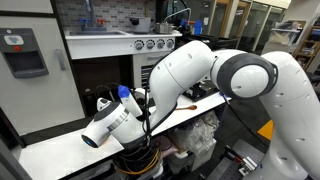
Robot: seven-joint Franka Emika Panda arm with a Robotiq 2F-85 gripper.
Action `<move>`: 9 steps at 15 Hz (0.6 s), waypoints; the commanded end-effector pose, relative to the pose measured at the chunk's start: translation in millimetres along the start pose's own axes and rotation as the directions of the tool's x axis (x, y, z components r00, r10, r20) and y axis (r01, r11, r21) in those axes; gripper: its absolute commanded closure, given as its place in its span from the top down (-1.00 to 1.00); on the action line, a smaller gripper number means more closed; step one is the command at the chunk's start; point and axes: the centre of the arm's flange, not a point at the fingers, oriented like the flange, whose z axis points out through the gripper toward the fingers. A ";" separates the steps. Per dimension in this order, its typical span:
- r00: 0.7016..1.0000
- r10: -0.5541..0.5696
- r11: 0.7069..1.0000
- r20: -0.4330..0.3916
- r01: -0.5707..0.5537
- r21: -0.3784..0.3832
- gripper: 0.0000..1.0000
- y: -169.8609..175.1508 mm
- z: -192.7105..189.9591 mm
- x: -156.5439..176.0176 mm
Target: Pour the contents from the white bowl into the black cup then put the white bowl on the shelf
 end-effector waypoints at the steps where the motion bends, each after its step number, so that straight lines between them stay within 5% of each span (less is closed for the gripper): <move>1: 0.999 -0.046 0.997 0.000 0.046 -0.063 -0.98 -7.2 -11.0 -0.9; 9: 0.997 -0.078 0.991 0.026 0.080 -0.109 -0.98 -15.2 -18.9 -2.5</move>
